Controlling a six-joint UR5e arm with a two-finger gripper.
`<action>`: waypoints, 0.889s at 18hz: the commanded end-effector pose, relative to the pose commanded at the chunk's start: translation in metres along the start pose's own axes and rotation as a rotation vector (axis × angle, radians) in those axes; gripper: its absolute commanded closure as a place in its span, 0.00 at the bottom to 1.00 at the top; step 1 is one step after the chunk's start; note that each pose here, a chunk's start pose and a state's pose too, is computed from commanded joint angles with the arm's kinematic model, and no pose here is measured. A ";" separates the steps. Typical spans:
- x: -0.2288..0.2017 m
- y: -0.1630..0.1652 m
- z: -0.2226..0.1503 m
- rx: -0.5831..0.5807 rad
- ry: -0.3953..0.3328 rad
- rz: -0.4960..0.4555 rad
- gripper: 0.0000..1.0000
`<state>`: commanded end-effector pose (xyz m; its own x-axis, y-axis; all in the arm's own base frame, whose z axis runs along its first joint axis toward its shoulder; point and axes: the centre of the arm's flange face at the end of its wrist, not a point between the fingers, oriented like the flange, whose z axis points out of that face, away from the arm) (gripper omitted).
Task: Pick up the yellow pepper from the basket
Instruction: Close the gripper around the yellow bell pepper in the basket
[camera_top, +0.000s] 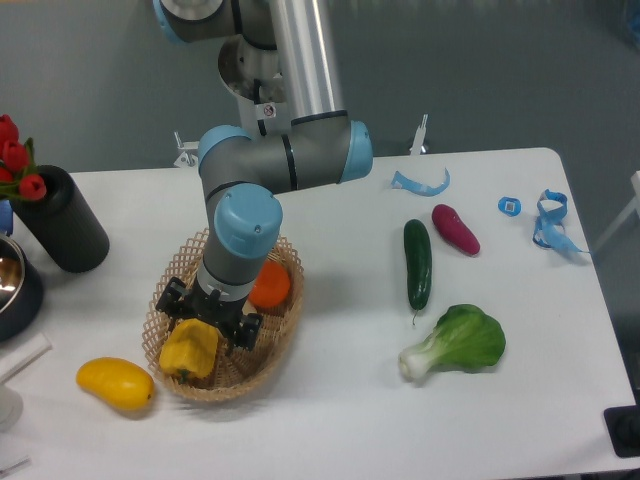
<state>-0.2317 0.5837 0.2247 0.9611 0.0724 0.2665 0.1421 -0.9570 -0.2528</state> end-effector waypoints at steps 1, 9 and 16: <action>0.000 0.001 0.004 -0.007 0.004 -0.001 0.00; 0.001 0.001 0.007 -0.010 0.006 0.000 0.00; 0.002 -0.001 0.017 -0.024 0.011 0.005 0.00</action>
<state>-0.2257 0.5891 0.2097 0.9590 0.0648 0.2760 0.1319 -0.9638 -0.2317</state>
